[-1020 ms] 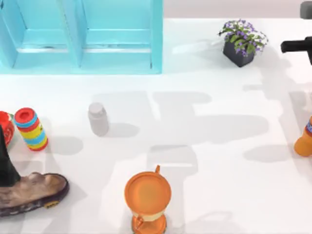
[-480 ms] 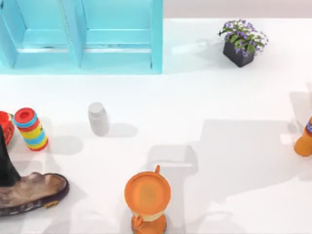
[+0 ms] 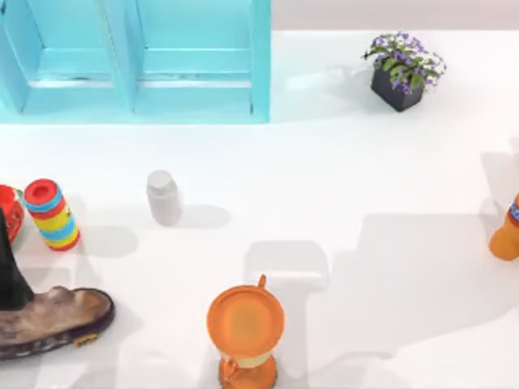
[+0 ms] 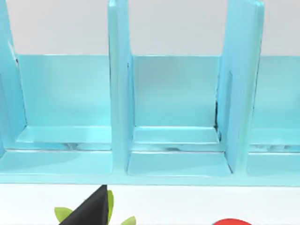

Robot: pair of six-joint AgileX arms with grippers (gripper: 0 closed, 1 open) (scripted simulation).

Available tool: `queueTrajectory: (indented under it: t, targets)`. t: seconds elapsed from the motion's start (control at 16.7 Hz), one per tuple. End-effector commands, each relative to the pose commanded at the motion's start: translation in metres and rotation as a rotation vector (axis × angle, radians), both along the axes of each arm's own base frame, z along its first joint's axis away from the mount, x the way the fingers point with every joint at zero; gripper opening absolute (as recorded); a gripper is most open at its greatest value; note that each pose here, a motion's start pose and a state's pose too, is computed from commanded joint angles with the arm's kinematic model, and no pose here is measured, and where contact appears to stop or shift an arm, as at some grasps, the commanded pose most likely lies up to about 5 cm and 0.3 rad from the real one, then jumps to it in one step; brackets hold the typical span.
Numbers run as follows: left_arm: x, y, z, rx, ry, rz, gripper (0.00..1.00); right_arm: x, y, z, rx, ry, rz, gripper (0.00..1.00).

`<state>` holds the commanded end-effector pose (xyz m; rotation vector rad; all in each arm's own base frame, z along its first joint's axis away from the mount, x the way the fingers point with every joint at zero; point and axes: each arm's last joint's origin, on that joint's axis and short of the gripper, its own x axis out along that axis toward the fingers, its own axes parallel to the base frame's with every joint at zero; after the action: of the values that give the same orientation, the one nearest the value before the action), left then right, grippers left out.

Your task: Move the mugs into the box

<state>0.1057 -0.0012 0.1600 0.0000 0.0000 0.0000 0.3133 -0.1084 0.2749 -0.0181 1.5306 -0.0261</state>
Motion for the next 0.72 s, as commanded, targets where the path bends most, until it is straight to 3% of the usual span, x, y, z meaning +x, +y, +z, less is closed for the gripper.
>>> queueTrajectory:
  t: [0.72]
  targets:
    - [0.000,0.000,0.000,0.000,0.000,0.000,1.00,0.000,-0.009,-0.056,0.000,-0.004,-0.002,0.00]
